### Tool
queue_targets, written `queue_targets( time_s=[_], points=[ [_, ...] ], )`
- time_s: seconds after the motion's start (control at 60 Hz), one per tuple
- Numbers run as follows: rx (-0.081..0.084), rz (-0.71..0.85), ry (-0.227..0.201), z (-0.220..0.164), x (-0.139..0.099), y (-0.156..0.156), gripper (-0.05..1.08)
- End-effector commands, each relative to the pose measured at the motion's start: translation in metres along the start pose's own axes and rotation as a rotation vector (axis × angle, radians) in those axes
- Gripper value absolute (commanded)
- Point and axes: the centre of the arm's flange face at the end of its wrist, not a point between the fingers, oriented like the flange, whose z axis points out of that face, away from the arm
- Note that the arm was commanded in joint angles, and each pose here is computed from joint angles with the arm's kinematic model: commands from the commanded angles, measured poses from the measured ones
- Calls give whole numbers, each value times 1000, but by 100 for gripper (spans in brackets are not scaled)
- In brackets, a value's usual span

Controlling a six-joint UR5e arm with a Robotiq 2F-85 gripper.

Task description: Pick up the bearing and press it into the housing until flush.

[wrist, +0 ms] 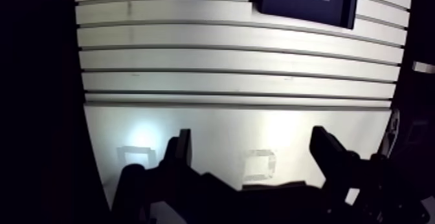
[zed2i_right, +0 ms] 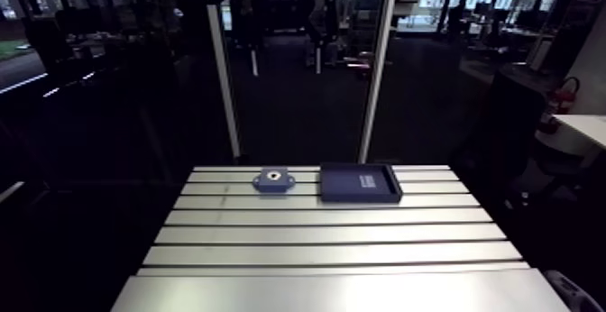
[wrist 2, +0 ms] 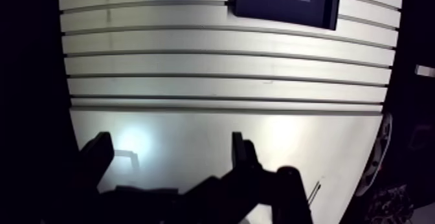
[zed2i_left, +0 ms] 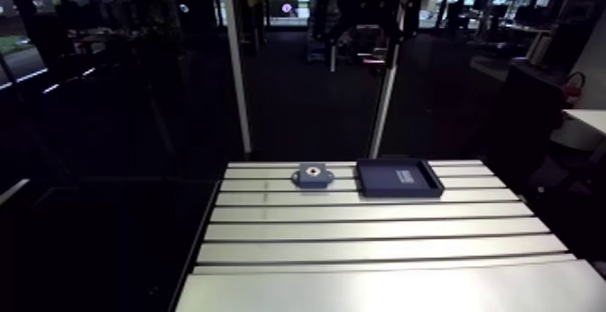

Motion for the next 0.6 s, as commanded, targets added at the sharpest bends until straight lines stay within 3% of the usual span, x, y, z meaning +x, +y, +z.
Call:
queue_targets(
  time_s=[0.017, 0.35, 0.45, 0.6],
  points=[
    [0, 1, -4, 2, 1, 0, 1],
    [1, -3, 2, -1, 1, -2, 1],
    [14, -5, 3, 0, 0, -4, 1],
    [18, -8, 1, 1, 1, -6, 1]
  ],
)
